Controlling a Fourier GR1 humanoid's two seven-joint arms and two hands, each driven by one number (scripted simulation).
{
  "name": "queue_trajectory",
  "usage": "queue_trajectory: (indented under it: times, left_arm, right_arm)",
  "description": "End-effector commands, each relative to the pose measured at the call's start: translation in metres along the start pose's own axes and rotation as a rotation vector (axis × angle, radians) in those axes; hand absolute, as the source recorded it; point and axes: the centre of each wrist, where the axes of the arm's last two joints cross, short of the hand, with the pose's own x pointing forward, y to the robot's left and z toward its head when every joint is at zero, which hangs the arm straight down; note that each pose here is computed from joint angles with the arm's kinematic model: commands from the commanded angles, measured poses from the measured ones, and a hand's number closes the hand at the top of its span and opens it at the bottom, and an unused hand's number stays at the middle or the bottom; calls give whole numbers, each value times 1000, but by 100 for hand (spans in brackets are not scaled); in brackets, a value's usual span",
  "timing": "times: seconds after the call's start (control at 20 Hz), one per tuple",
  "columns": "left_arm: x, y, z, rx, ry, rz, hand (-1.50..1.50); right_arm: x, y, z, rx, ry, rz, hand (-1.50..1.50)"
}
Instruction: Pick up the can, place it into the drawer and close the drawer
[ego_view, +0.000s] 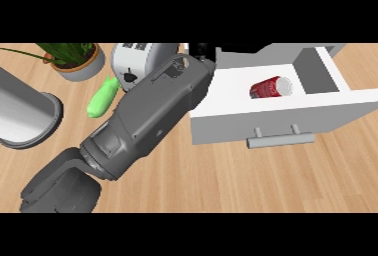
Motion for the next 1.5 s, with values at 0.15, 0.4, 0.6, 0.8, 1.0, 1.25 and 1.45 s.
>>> queue_trajectory:
  times: [0.15, 0.4, 0.6, 0.8, 1.0, 1.25, 1.45]
  left_arm:
    - [-4, -5, 7, 22, 1, 12, -150]
    - [-21, 5, 5, 21, -26, 48, -150]
    - [-9, 1, 4, 15, -60, 62, -150]
    - [1, -4, 4, 10, -91, 74, -150]
    - [5, -11, 11, -5, -115, 79, -150]
    - [18, -15, 8, -12, -120, 96, -150]
    - [31, -19, 9, -24, -85, 134, -150]
  right_arm:
    - [-7, 1, -6, 9, -14, -12, -150]
    - [7, 14, -9, 25, -91, 80, -150]
    - [34, 17, -14, 92, -202, 325, -150]
    - [31, 22, -24, 148, -264, 348, -150]
    - [34, 40, -36, 178, -305, 464, -150]
    - [40, 73, -58, 188, -310, 566, -150]
    - [27, 89, -76, 199, -305, 678, -150]
